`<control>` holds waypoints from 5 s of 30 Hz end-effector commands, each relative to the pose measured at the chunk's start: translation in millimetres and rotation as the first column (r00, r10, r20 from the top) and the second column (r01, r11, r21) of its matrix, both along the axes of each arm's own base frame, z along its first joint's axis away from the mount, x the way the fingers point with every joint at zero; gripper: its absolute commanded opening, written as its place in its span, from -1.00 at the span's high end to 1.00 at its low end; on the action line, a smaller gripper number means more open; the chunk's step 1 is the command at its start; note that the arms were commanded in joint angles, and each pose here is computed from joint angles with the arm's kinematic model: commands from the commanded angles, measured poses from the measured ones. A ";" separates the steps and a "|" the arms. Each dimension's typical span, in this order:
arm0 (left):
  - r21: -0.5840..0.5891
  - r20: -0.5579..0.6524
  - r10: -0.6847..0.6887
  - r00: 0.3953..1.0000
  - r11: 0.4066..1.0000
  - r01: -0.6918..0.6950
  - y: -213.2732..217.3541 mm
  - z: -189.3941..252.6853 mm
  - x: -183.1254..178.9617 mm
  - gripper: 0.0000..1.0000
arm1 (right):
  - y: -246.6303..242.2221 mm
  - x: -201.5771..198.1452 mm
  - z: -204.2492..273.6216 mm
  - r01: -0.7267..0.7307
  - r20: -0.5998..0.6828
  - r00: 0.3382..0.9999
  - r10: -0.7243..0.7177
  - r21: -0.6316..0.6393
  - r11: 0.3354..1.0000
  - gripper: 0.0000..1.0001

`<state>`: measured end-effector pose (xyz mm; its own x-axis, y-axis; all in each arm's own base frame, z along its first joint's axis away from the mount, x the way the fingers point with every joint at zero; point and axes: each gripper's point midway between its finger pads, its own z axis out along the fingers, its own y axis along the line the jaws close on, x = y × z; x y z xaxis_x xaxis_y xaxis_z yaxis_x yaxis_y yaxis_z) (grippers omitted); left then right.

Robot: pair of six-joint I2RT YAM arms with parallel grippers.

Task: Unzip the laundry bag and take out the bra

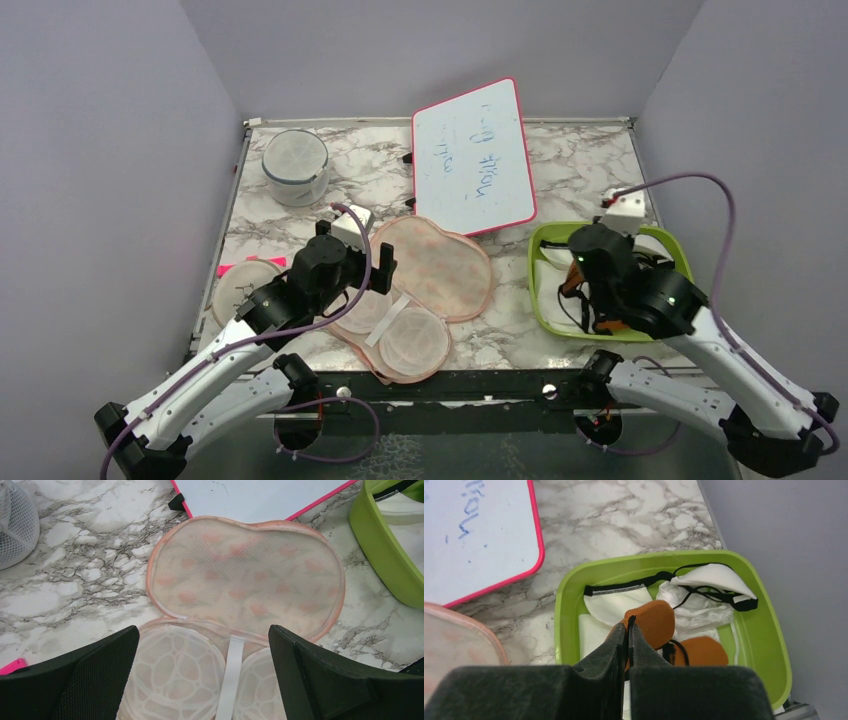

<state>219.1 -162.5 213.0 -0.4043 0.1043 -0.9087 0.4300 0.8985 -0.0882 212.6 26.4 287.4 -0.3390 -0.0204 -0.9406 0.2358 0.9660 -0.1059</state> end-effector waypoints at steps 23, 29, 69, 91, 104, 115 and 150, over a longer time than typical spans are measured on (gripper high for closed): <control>-0.009 0.016 0.001 1.000 1.000 -0.001 -0.3 3.7 1.3 -0.98 | 26.4 83.7 -150.2 0.065 -0.234 0.972 -0.021 0.184 0.981 0.98; -0.003 0.009 -0.001 1.000 1.000 0.001 -1.2 1.4 1.7 -0.98 | 25.8 83.0 -133.8 0.057 -0.219 0.976 -0.015 0.185 0.981 0.54; -0.004 0.010 0.007 1.000 1.000 -0.007 0.2 1.4 2.0 -0.98 | 186.4 61.2 -201.1 -0.553 -0.352 0.657 0.667 0.376 0.743 -0.82; -0.006 0.015 0.020 1.000 1.000 -0.020 2.7 3.1 1.6 -0.98 | 251.3 43.2 -198.7 -0.610 -0.143 0.548 0.824 0.606 0.510 0.06; -0.019 0.041 0.053 0.998 0.998 -0.053 9.9 10.5 1.3 -0.98 | 254.8 76.7 -70.3 -0.761 0.042 0.561 0.827 0.418 0.496 0.98; -0.055 0.084 0.111 0.990 0.993 -0.106 23.9 23.7 -0.3 -0.98 | 267.7 61.0 -67.0 -0.867 -0.018 0.401 0.916 0.315 0.386 0.98; -0.110 0.126 0.169 0.978 0.982 -0.156 39.8 37.7 -5.3 -0.98 | 338.4 -72.5 -151.2 -0.833 -0.187 0.262 0.947 0.452 0.320 -0.61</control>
